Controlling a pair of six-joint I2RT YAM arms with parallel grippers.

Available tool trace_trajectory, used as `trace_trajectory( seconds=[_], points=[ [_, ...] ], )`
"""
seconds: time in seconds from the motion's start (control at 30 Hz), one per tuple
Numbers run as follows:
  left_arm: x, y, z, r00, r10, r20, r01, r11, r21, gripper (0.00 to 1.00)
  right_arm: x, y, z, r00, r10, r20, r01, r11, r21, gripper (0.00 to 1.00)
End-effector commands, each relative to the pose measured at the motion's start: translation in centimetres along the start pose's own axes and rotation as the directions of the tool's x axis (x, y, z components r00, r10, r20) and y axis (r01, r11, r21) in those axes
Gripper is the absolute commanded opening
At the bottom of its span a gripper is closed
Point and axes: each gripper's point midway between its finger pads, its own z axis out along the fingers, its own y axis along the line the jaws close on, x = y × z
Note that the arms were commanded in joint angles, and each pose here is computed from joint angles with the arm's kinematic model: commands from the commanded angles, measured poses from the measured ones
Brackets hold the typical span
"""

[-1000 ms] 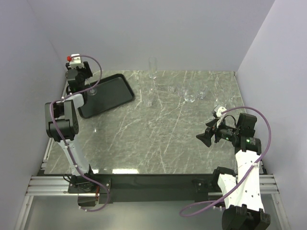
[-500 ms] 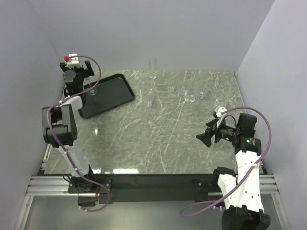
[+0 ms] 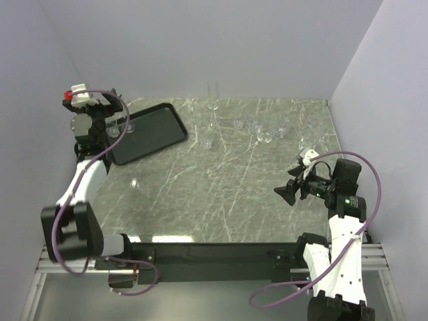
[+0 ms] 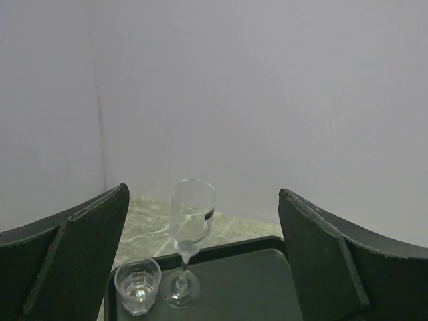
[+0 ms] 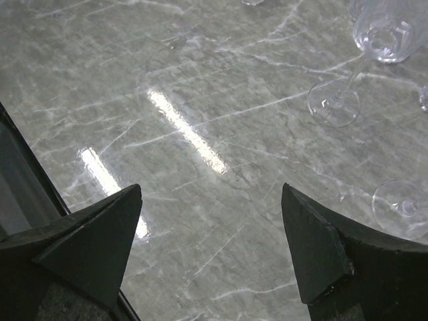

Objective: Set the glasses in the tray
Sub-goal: Grab a glass with a robot arm

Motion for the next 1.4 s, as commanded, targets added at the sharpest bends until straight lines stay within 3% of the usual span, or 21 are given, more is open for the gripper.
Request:
trace_trajectory(
  seconds=[0.0,0.13,0.3,0.5,0.67,0.9,0.97,1.1,1.37],
  points=[
    [-0.9,-0.1,-3.1,0.996,-0.086,-0.040,0.085,0.996,-0.019,1.00,-3.2,0.2,-1.1,0.997,-0.056,0.047,0.055,0.998,0.019,0.91],
    [-1.7,-0.3,-7.2,0.989,-0.120,-0.090,0.118,0.992,-0.034,0.99,-5.1,-0.1,-2.0,0.997,-0.059,0.049,0.057,0.997,0.050,0.91],
    [0.5,-1.1,-11.6,0.955,-0.223,-0.195,0.220,0.975,-0.036,0.99,-8.6,-1.1,-3.0,0.997,-0.019,0.079,0.011,0.995,0.100,0.91],
    [1.9,-2.7,-14.8,0.933,-0.215,-0.289,0.235,0.971,0.037,0.99,-11.1,-3.8,-4.2,0.995,0.050,0.091,-0.071,0.966,0.247,0.89],
    [2.0,-4.2,-15.9,0.930,-0.187,-0.315,0.221,0.972,0.076,1.00,-11.7,-8.8,-6.4,0.970,0.192,0.151,-0.244,0.820,0.518,0.88],
    [2.2,-6.5,-16.7,0.926,-0.145,-0.349,0.209,0.966,0.152,0.99,-12.0,-12.7,-8.3,0.921,0.251,0.299,-0.390,0.629,0.673,0.87],
    [2.1,-6.7,-16.7,0.926,-0.145,-0.349,0.211,0.965,0.158,0.99,-11.9,-13.6,-8.5,0.901,0.269,0.341,-0.434,0.586,0.684,0.91],
    [2.2,-6.9,-16.7,0.921,-0.146,-0.362,0.216,0.963,0.160,0.99,-11.7,-15.7,-8.2,0.879,0.288,0.380,-0.477,0.527,0.704,0.93],
    [2.1,-7.0,-16.8,0.921,-0.144,-0.362,0.217,0.961,0.169,0.99,-10.5,-19.8,-5.9,0.850,0.386,0.357,-0.516,0.480,0.710,0.93]
  ],
)
